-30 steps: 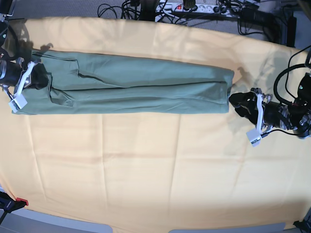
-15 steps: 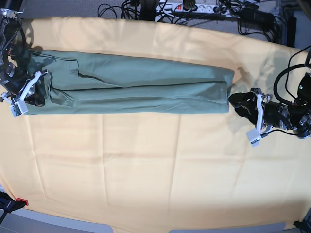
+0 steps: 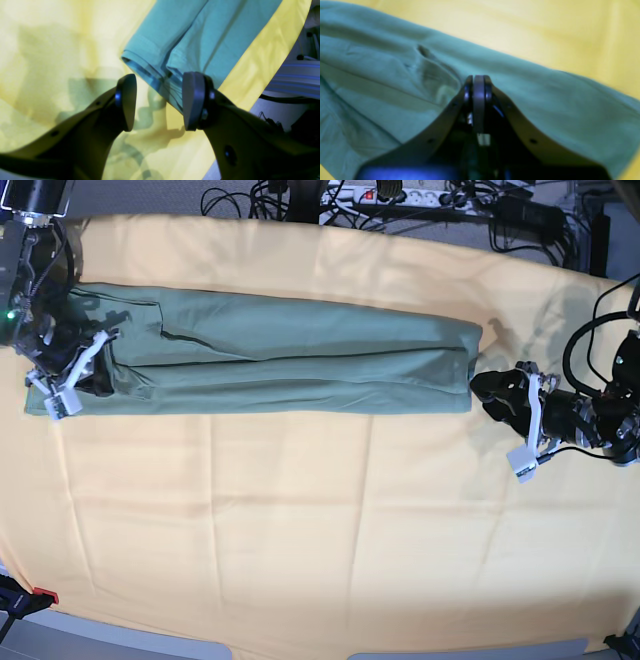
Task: Fold the T-shirt properly
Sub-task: 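Hold the strip end with the right gripper while the left holds the other end, then release the strip end with the left gripper and regrasp it nearby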
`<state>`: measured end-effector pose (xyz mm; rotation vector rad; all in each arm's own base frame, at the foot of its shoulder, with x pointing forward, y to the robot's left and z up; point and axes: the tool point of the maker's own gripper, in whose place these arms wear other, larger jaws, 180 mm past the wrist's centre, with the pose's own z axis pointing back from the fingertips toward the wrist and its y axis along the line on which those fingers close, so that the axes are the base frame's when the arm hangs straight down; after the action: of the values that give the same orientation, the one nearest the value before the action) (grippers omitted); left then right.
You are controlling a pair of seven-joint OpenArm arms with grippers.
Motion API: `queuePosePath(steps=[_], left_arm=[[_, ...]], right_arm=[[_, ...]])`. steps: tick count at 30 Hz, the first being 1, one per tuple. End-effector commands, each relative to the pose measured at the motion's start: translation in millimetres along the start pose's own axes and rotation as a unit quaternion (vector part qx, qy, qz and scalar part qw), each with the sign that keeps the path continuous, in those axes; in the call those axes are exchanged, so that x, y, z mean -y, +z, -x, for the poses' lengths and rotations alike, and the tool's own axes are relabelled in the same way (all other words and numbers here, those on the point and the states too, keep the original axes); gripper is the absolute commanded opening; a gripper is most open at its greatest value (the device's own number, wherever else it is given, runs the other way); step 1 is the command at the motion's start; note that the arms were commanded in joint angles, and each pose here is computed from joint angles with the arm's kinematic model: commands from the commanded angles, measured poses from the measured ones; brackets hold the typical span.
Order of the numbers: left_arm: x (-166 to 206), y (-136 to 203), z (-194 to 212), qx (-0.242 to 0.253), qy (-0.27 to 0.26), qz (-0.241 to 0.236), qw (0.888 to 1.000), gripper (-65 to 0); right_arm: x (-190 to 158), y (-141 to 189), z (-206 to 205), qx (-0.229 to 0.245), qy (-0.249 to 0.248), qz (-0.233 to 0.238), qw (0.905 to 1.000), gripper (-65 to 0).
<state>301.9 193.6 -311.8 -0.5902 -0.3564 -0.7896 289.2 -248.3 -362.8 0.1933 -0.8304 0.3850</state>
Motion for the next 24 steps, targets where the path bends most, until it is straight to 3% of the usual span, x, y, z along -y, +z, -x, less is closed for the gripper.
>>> queuePosePath(steps=[1,6,12,18,21,24], left_arm=[[-2.0,12.6,-12.1,0.019,-0.010,-0.006,1.000,-33.8],[-2.1,12.7,-12.0,0.019,-0.010,-0.007,1.000,-33.8],[-2.0,12.7,-12.0,0.019,-0.010,-0.007,1.000,-33.8],[-2.1,12.7,-12.2,0.020,-0.010,-0.007,1.000,-33.8],[-3.8,12.8,-10.6,0.015,-0.012,-0.011,1.000,-33.8],[-6.6,12.7,-7.6,0.007,-0.014,-0.019,1.000,-33.8]], right_arm=[[-2.0,1.8,-15.5,0.019,0.009,-0.012,0.9997,-65.0],[-19.1,1.8,-2.6,-0.047,0.048,-0.035,0.9971,-65.0],[-22.6,31.2,-8.0,-0.087,0.122,-0.031,0.9882,-65.0],[-37.6,47.6,6.8,-0.144,0.124,-0.069,0.9794,-65.0],[-30.7,48.8,-0.5,-0.127,0.123,-0.056,0.9827,-65.0],[-15.4,54.4,-24.9,-0.067,0.105,-0.028,0.9918,-65.0]])
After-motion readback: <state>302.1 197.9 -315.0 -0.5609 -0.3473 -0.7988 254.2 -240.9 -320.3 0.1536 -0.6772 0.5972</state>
